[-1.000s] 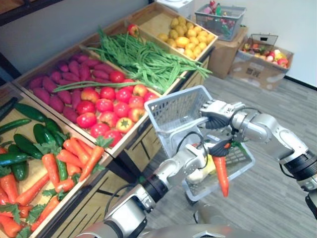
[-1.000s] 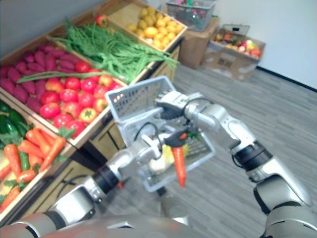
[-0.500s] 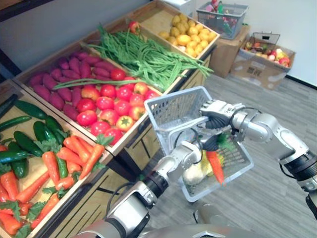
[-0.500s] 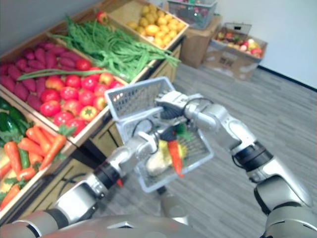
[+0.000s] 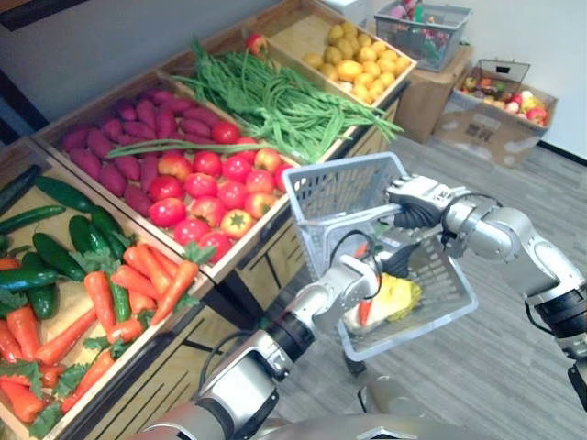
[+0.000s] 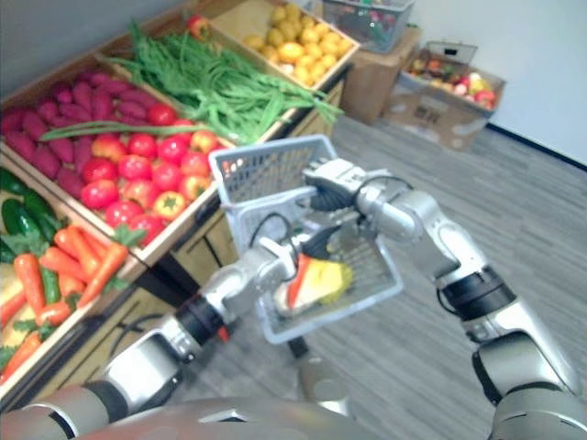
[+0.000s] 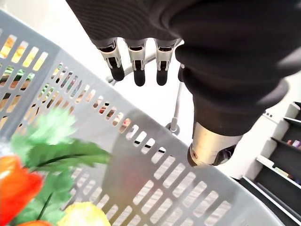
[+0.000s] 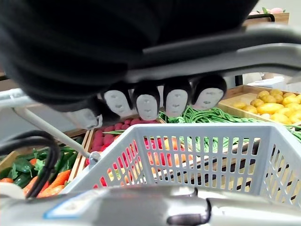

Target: Pick vegetable in the basket

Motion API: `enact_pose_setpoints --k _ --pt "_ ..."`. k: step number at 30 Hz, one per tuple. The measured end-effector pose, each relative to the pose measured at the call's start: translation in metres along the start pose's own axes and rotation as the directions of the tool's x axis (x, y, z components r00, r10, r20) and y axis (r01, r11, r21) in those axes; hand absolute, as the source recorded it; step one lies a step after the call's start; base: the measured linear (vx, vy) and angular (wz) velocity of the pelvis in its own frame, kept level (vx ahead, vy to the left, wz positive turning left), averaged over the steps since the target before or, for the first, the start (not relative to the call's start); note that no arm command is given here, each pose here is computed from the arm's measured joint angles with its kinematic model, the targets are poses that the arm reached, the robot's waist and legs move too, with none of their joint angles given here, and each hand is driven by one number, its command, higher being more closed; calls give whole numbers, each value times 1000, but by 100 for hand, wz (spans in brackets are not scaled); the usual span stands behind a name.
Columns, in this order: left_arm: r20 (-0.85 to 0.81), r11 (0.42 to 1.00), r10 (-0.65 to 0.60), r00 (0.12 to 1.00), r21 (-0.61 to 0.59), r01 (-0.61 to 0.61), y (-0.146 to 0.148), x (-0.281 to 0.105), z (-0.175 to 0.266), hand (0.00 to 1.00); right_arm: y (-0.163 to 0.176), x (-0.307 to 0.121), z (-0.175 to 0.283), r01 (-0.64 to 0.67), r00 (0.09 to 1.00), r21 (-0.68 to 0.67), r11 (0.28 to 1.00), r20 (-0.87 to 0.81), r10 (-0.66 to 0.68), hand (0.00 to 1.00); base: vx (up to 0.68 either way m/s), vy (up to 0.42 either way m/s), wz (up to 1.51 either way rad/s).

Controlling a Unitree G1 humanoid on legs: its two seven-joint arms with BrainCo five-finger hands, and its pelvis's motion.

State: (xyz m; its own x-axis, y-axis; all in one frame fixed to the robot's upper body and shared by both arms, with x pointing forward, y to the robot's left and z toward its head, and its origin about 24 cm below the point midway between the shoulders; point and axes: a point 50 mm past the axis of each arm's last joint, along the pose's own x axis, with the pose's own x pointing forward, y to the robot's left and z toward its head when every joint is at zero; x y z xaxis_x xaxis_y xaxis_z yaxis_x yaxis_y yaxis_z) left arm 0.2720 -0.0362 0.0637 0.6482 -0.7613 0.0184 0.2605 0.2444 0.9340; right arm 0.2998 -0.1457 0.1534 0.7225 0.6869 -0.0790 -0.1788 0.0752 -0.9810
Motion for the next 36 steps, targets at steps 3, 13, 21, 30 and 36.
enact_pose_setpoints --k 3,13,21,30,36 --pt "71 1000 8 997 12 -9 3 1 14 0 1 -3 -3 15 1000 20 1000 -17 -14 100 -11 6 9" --pt "165 1000 21 986 11 -23 9 1 35 0 -2 -18 -17 84 992 63 994 -102 -77 100 -13 5 8" --pt "283 984 90 955 -171 -42 23 -23 56 0 8 -36 -36 187 962 152 971 -230 -149 100 -16 3 22" --pt "602 802 303 739 -580 143 57 -77 122 0 72 -53 -80 417 802 383 824 -582 -135 100 -32 13 36" --pt "616 683 338 712 -681 264 62 -99 114 0 121 -97 -104 549 605 411 728 -796 -7 100 -13 32 65"
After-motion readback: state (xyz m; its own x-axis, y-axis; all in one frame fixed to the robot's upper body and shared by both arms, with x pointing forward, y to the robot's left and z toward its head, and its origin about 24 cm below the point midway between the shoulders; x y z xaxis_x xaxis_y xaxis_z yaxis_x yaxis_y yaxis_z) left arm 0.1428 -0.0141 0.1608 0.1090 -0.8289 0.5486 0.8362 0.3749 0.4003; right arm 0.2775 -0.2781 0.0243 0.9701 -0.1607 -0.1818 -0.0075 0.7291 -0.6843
